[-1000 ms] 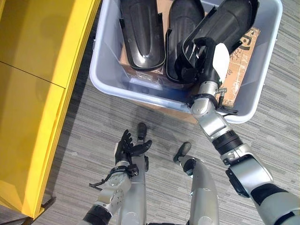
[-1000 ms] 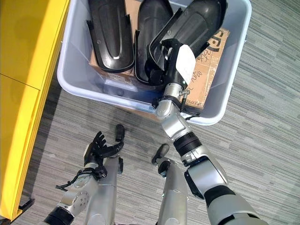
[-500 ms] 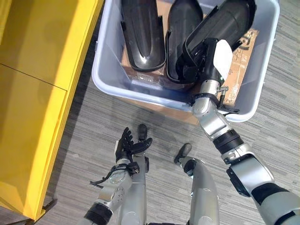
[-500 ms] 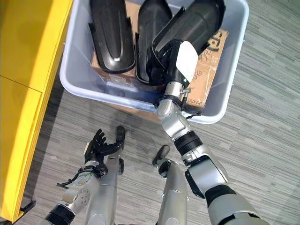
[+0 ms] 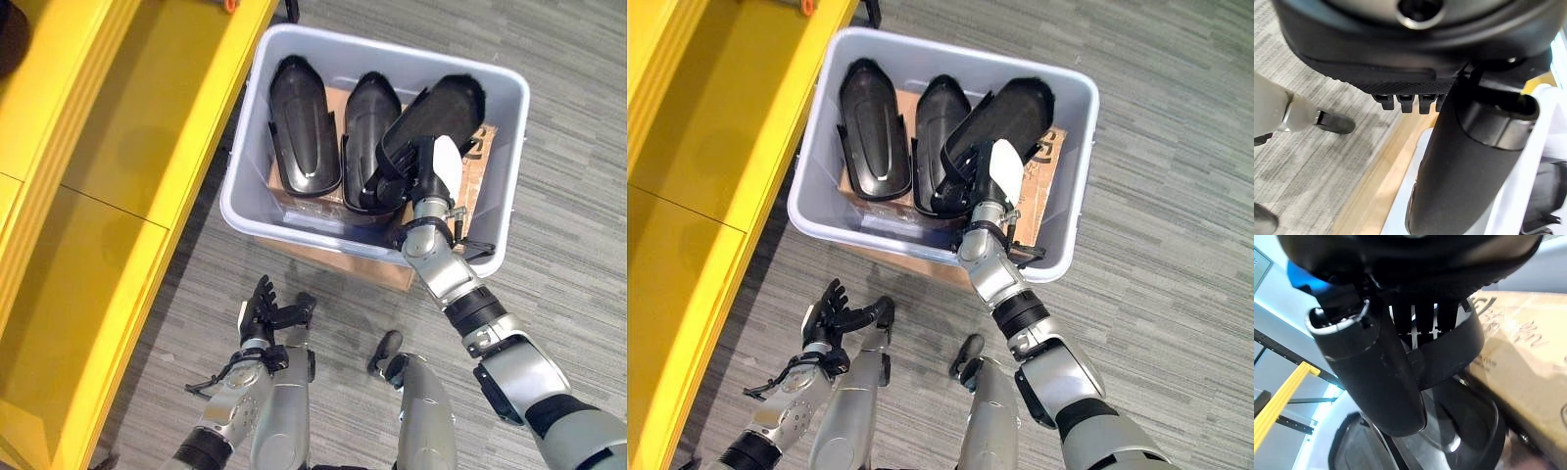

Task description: Move parts from the plastic box to the shelf.

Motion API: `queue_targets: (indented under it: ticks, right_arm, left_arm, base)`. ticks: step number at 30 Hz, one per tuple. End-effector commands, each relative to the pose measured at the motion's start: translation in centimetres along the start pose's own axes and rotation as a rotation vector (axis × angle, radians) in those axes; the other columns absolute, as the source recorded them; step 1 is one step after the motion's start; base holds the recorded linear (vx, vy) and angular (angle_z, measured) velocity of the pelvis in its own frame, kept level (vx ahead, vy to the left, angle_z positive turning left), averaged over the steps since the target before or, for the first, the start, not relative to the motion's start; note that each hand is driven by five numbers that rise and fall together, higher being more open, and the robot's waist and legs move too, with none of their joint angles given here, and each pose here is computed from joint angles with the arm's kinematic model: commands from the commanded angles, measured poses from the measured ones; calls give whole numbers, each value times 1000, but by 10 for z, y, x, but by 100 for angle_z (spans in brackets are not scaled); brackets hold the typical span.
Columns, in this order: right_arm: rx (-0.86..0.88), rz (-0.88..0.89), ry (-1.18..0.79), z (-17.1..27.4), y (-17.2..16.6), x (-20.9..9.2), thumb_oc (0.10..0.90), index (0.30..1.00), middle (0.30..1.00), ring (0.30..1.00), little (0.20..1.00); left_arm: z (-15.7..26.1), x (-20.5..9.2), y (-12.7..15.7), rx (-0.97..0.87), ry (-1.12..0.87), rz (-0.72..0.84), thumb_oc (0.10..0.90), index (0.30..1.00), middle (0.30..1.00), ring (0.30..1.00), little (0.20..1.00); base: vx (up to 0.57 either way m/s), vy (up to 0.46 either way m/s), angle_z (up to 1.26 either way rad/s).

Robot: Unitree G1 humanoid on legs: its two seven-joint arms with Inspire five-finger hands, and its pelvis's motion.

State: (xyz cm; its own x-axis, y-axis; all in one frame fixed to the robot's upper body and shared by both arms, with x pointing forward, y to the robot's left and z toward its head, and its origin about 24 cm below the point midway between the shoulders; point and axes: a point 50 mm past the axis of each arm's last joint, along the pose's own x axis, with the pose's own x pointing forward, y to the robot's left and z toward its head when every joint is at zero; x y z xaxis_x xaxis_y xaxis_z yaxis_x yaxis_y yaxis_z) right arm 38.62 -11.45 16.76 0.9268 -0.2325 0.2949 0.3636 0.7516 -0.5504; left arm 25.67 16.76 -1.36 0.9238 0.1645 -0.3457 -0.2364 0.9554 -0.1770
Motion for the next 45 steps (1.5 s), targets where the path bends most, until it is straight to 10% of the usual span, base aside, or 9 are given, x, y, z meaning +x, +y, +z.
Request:
queue_targets:
  ticks: [1,45]
  right_arm:
    - [70,-115,-256,63,-34,18,400,300,300,300,300]
    - [130,99,-420,54,-43,-14,400,300,300,300,300]
  left_arm:
    - [13,-6,-2,-34,-74,-45,900,1000,1000,1000,1000]
    - [-46,-28,35,-36,158,50,900,1000,1000,1000,1000]
  base:
    - [11,-32,-5]
    - [30,-49,-7]
